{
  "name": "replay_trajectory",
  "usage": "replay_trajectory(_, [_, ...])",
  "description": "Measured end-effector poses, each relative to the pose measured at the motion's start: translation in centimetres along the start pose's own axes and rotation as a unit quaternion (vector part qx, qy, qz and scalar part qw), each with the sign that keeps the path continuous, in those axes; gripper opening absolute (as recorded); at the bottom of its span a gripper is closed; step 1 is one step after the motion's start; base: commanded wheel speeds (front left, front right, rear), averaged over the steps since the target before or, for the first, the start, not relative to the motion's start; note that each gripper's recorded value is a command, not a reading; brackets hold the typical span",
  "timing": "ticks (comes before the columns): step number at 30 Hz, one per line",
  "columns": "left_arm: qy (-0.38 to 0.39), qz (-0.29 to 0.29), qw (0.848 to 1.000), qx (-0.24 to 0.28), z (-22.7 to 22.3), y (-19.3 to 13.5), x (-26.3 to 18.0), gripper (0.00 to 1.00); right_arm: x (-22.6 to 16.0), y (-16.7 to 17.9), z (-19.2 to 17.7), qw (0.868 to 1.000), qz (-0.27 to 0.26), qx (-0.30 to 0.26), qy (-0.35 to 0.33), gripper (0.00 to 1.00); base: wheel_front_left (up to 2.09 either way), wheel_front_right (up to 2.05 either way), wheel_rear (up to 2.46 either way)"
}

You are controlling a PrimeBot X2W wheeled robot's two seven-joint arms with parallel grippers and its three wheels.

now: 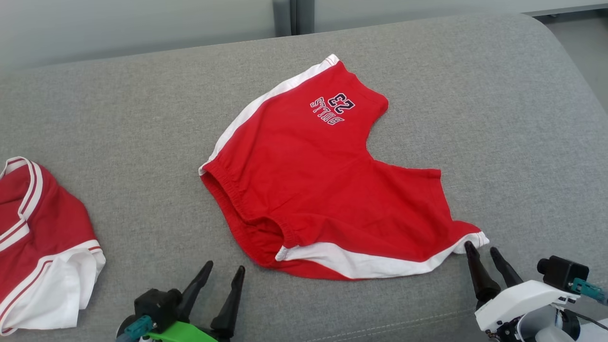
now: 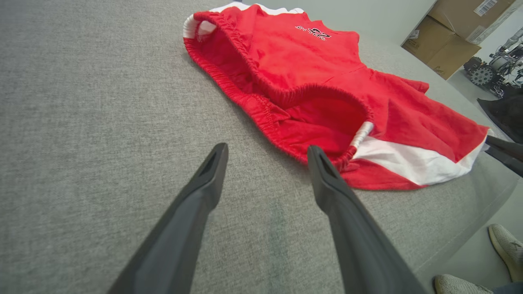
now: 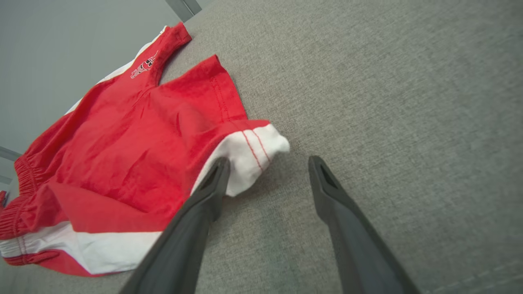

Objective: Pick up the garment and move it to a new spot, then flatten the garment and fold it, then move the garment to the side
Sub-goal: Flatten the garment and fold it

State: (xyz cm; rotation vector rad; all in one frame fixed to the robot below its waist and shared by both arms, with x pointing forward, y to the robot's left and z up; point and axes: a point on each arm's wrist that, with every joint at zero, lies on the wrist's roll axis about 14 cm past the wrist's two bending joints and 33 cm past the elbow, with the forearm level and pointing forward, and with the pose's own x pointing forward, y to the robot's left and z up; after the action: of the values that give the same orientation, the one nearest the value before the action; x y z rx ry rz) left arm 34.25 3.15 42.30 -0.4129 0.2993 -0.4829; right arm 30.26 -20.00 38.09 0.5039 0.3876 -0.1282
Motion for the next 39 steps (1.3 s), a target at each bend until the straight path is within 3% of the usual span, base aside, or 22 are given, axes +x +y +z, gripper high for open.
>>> replay_trajectory(12, [0.018,-0.068,0.997,-0.043,-0.4,-4.9,0.7,1.0,-1.3,-3.1,1.4,0.998,-0.038,-0.045,-0.022,1.0,0.0,0.0,0.0])
replay_trajectory(17, [0.041,-0.084,0.995,-0.038,-1.4,-5.7,0.9,1.0,-1.8,-3.9,3.5,0.994,-0.046,-0.086,-0.051,1.0,0.0,0.0,0.0])
replay_trajectory(25, [0.06,-0.112,0.992,-0.019,-1.8,-6.8,2.6,1.0,-2.6,-3.8,5.1,0.99,-0.049,-0.106,-0.083,1.0,0.0,0.0,0.0])
replay_trajectory(27, [0.072,-0.115,0.991,-0.015,-2.3,-6.9,2.7,0.86,-2.8,-3.8,5.2,0.99,-0.051,-0.103,-0.086,1.0,0.0,0.0,0.0])
replay_trajectory(30, [0.08,-0.118,0.99,-0.007,-2.7,-7.0,2.9,0.83,-3.0,-3.8,5.4,0.989,-0.055,-0.101,-0.092,1.0,0.0,0.0,0.0])
replay_trajectory(31, [0.083,-0.118,0.989,-0.003,-2.9,-6.9,2.9,0.76,-3.1,-4.0,5.5,0.989,-0.06,-0.1,-0.094,1.0,0.0,0.0,0.0])
replay_trajectory(33, [0.087,-0.118,0.989,0.001,-3.0,-6.8,3.0,0.47,-3.2,-4.1,5.5,0.988,-0.063,-0.099,-0.095,1.0,0.0,0.0,0.0])
replay_trajectory(35, [0.085,-0.118,0.989,0.004,-2.9,-6.7,3.2,0.11,-3.3,-4.1,5.5,0.989,-0.063,-0.098,-0.096,1.0,0.0,0.0,0.0])
replay_trajectory(36, [0.085,-0.118,0.989,0.005,-2.8,-6.7,3.3,0.0,-3.3,-4.0,5.4,0.989,-0.063,-0.097,-0.096,1.0,0.0,0.0,0.0])
replay_trajectory(39, [0.088,-0.113,0.99,0.008,-3.0,-6.4,3.3,0.0,-3.2,-3.8,5.4,0.989,-0.062,-0.094,-0.095,1.0,0.0,0.0,0.0])
